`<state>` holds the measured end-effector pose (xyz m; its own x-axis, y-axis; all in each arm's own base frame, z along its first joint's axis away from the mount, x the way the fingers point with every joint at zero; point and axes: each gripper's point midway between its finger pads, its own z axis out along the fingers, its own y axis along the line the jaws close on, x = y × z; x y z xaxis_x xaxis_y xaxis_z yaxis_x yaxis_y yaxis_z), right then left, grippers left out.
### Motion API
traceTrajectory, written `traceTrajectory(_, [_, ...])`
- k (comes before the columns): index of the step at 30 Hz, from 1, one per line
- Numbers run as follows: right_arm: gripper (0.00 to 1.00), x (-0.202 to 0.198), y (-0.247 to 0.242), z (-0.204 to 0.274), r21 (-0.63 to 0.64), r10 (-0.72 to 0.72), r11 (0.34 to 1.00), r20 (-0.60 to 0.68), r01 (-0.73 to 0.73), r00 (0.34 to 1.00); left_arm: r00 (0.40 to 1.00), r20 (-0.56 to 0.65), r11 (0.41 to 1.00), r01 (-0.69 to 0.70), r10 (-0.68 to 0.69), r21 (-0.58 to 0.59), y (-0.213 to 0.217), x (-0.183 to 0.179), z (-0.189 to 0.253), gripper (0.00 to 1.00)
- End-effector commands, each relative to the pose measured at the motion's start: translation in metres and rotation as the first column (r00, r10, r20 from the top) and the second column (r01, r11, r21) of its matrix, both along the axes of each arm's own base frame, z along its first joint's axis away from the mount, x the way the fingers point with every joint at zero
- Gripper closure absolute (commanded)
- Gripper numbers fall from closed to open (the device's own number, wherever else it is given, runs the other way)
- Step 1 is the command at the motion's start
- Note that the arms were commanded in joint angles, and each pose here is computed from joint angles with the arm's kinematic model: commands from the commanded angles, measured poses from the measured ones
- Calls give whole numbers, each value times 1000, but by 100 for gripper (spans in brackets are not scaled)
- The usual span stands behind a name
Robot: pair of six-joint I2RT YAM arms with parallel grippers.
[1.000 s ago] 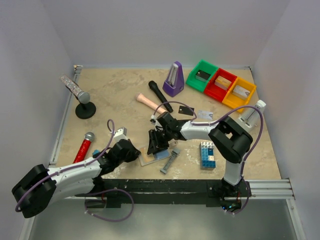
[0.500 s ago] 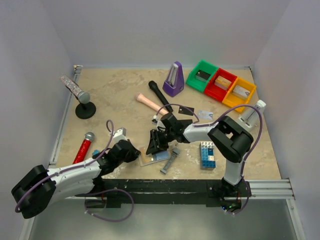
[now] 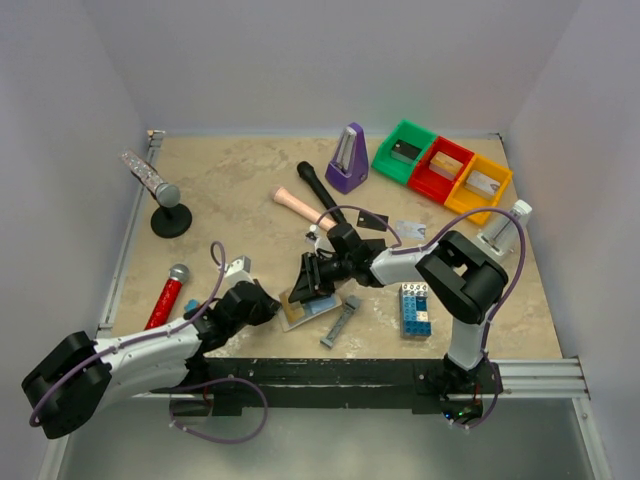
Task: Take the credit cards out of the card holder
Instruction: Remove the credit card from the card holder.
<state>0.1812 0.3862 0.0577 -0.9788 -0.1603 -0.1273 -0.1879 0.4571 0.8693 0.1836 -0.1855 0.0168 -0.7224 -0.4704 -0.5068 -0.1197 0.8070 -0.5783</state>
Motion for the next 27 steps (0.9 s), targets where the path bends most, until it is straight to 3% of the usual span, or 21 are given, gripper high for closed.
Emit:
traceTrajectory(1, [61, 2, 13, 21, 69, 49, 996, 34, -51, 998, 998, -58, 998, 5, -1, 60, 14, -13, -24, 100])
traceTrajectory(27, [59, 5, 6, -3, -102, 35, 994, 8, -34, 999, 997, 54, 993, 61, -56, -97, -10, -7, 3, 100])
